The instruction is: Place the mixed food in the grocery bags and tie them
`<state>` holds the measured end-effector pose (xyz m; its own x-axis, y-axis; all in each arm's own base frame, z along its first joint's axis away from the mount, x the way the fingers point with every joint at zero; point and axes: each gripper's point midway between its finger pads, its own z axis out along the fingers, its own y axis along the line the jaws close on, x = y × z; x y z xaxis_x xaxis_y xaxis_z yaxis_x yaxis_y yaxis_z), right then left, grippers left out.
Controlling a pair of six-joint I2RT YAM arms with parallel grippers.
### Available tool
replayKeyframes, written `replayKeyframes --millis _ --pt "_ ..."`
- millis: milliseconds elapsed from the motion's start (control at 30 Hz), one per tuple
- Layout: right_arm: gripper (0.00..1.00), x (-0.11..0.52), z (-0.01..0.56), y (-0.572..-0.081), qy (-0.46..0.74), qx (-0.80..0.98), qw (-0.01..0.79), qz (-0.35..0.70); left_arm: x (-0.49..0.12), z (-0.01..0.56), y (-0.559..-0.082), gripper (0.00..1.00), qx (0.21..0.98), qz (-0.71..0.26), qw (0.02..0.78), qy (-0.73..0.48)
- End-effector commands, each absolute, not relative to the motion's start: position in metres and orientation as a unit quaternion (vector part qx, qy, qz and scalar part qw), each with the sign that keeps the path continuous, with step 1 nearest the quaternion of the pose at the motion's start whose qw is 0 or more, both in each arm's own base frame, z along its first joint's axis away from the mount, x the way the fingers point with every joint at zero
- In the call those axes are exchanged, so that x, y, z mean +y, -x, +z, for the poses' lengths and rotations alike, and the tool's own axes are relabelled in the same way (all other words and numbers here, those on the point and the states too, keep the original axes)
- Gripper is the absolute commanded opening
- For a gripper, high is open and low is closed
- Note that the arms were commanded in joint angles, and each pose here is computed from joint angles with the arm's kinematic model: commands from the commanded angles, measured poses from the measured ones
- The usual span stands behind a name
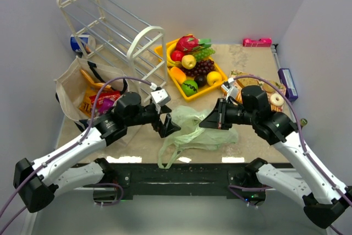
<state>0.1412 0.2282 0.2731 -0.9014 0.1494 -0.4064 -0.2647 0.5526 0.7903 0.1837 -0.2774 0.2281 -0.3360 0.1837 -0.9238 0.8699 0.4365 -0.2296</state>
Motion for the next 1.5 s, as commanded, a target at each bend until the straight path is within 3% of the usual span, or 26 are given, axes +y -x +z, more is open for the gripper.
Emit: replayKeyframes --millis 0,100,167,200,233,300,333,400,433,533,633,800,967,1133,1467 --pt "0.0 0.228 0.275 -0.136 0.042 0.847 0.221 0.483 -0.305 0.261 -0.179 1.0 0.647 -0.429 0.472 -0.417" --pt "0.0 0.228 0.273 -0.135 0.046 0.847 0.22 0.481 -0.317 0.258 -0.182 0.96 0.639 -0.442 0.464 -0.425" --pt "0.0 0.226 0.271 -0.135 0.047 0.85 0.221 0.477 -0.324 0.251 -0.184 0.77 0.642 -0.449 0.454 -0.425" --pt "0.0 0.225 0.271 -0.136 0.047 0.851 0.223 0.474 -0.327 0.252 -0.184 0.65 0.638 -0.455 0.454 -0.425" --pt "0.0 0.225 0.271 -0.136 0.047 0.853 0.223 0.47 -0.329 0.25 -0.184 0.39 0.64 -0.461 0.447 -0.422" --pt "0.02 0.221 0.276 -0.141 0.05 0.854 0.24 0.459 -0.332 0.236 -0.187 0.11 0.659 -0.457 0.425 -0.42" --pt "0.08 0.218 0.274 -0.14 0.049 0.861 0.239 0.447 -0.332 0.235 -0.19 0.0 0.669 -0.451 0.421 -0.415" --pt "0.33 0.21 0.289 -0.146 0.064 0.858 0.278 0.427 -0.326 0.21 -0.198 0.0 0.717 -0.42 0.39 -0.396" --pt "0.62 0.2 0.289 -0.155 0.053 0.866 0.304 0.395 -0.323 0.209 -0.204 0.0 0.734 -0.416 0.382 -0.378" --pt "0.8 0.182 0.305 -0.164 0.083 0.86 0.364 0.346 -0.314 0.188 -0.213 0.0 0.784 -0.41 0.334 -0.326" --pt "0.8 0.185 0.314 -0.166 0.123 0.842 0.392 0.35 -0.306 0.177 -0.223 0.0 0.812 -0.41 0.31 -0.277" --pt "0.75 0.21 0.293 -0.159 0.159 0.837 0.37 0.37 -0.3 0.169 -0.234 0.0 0.83 -0.413 0.292 -0.234" --pt "0.75 0.267 0.286 -0.121 0.238 0.804 0.364 0.405 -0.3 0.157 -0.238 0.0 0.839 -0.423 0.265 -0.218" --pt "0.78 0.309 0.225 -0.099 0.32 0.823 0.351 0.312 -0.304 0.158 -0.239 0.0 0.836 -0.435 0.254 -0.218" --pt "0.75 0.31 0.156 -0.131 0.324 0.853 0.377 0.159 -0.3 0.155 -0.245 0.0 0.841 -0.426 0.25 -0.22"
